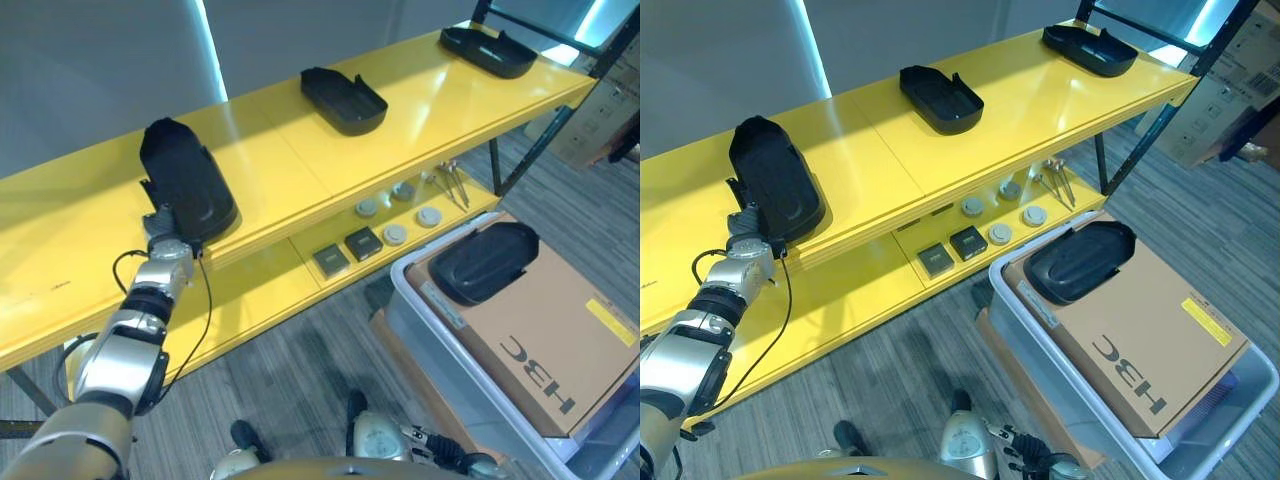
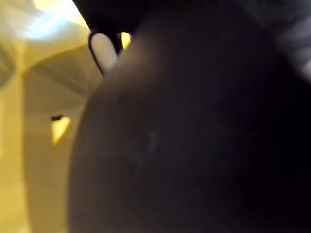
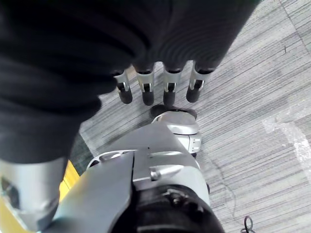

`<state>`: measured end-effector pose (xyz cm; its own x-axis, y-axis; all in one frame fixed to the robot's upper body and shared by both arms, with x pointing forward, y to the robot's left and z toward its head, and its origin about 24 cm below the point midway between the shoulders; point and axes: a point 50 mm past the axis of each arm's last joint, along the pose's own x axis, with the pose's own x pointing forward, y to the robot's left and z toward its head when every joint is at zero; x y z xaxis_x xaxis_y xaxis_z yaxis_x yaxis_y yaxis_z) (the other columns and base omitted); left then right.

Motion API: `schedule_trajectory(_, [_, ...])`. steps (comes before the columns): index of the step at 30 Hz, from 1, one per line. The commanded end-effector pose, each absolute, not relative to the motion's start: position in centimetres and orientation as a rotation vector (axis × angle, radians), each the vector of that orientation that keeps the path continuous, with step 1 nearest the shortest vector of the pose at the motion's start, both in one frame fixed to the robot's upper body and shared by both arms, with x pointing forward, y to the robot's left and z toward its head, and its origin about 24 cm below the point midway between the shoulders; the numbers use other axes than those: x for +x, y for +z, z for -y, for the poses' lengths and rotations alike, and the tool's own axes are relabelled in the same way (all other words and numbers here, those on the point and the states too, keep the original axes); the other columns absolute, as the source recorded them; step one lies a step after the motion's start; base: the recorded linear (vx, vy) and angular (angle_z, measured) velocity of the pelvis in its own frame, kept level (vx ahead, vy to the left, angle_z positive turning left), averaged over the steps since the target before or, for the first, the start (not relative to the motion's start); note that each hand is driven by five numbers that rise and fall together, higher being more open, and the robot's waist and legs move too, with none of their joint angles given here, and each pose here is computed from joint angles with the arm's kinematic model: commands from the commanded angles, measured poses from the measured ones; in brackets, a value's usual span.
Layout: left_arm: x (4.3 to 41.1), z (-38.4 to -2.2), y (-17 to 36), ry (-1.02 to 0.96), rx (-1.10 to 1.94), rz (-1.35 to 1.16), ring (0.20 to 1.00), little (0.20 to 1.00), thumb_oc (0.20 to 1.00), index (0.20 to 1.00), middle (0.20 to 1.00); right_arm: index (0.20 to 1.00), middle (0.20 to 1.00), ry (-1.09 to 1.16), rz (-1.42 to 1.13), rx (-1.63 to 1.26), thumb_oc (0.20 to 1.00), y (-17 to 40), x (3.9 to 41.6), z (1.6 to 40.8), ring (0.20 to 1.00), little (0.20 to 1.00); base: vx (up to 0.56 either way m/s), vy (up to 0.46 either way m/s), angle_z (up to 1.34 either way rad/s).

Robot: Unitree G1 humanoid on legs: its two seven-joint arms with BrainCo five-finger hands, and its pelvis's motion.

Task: Move parts from the plastic box to the shelf.

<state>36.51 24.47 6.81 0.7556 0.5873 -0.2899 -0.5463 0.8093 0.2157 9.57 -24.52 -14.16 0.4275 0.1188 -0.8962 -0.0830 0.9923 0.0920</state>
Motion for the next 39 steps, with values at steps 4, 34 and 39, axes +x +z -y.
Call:
schedule_trajectory(4, [36.1,-25.7,6.0,0.675,0.123,-0.426,1.000,1.000,1.000,1.000,1.000,1.000,1.000,0.233,-1.121,0.116,1.000,-14.7,8.4,22.0,1.000,1.000,0.02,0.000,-0.02])
schedule_trajectory(34, [36.4,-26.1,9.0,0.632,0.277,-0.214,1.000,1.000,1.000,1.000,1.000,1.000,1.000,0.278,-1.095,0.153,1.000,-14.7,7.6,20.6,1.000,1.000,0.01,0.005,0.01])
schedule_trajectory(39, [36.1,-25.6,9.2,0.580,0.285,-0.176,1.000,1.000,1.000,1.000,1.000,1.000,1.000,0.263,-1.094,0.156,1.000,-14.7,7.6,20.6,1.000,1.000,-0.01,0.022,0.09])
